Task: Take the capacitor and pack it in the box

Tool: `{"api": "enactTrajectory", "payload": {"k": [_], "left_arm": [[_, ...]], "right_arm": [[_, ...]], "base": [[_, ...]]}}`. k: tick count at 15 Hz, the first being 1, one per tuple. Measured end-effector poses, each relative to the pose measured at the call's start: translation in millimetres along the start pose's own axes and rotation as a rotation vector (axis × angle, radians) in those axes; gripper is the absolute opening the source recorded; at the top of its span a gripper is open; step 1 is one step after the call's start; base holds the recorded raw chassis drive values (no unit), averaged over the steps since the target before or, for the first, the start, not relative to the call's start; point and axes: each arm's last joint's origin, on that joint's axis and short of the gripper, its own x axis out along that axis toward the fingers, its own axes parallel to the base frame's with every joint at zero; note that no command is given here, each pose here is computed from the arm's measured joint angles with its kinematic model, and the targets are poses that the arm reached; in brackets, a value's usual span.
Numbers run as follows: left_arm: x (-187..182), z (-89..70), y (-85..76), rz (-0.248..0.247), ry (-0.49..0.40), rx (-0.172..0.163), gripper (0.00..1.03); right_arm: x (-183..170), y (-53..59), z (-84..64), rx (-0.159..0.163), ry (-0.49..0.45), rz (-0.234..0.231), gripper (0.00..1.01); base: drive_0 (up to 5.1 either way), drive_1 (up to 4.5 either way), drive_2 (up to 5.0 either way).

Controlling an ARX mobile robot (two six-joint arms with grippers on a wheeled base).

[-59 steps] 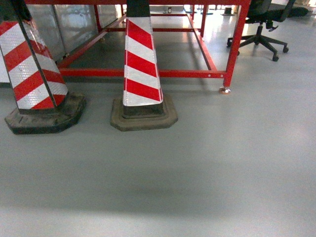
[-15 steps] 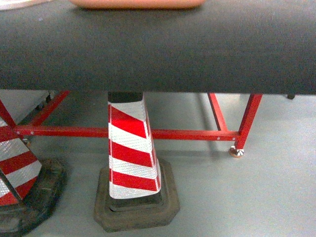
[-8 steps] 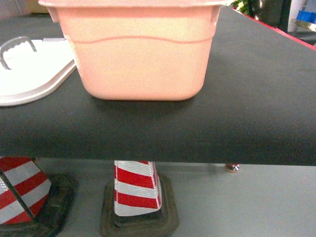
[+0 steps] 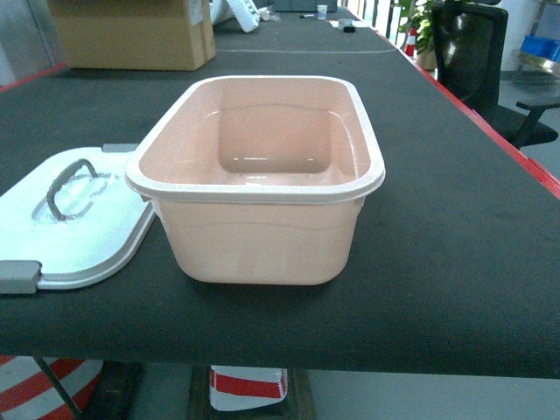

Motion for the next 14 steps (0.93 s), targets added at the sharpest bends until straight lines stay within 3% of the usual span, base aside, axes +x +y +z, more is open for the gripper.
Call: {"api": "enactTrajectory", "payload": {"k": [10,11,12,13,14], "left_arm": [[0.2,-1.0,0.0,0.010,0.012,0.002,0.44],[6.6,3.9,-0.7,0.100,-0.008,0.016,0.44],[26.0,20.1,2.3,0.135,-0.019,0.027,0.44],[53.9,41.2,3.5,0.120,-0.069,0.030,0.44],[82.0,58.4,-1.1,0.056,-0.125,0.028,0.44]], "right_arm": [[0.0,0.0,-0.8,0.000,0.008,0.000,0.98],[0.0,0.0,-0.8,0.000,0.008,-0.001,0.98],[0.0,0.0,-0.6,0.000,0.006,0.001,0.98],[0.0,0.0,-0.8,0.000,0.008,0.000,0.98],[0.0,0.0,-0.8,0.000,0.008,0.000,0.98]], "base": [[0.0,0.00,0.0],[0.0,0.00,0.0],[0.0,0.00,0.0],[0.0,0.00,0.0],[0.0,0.00,0.0]]}}
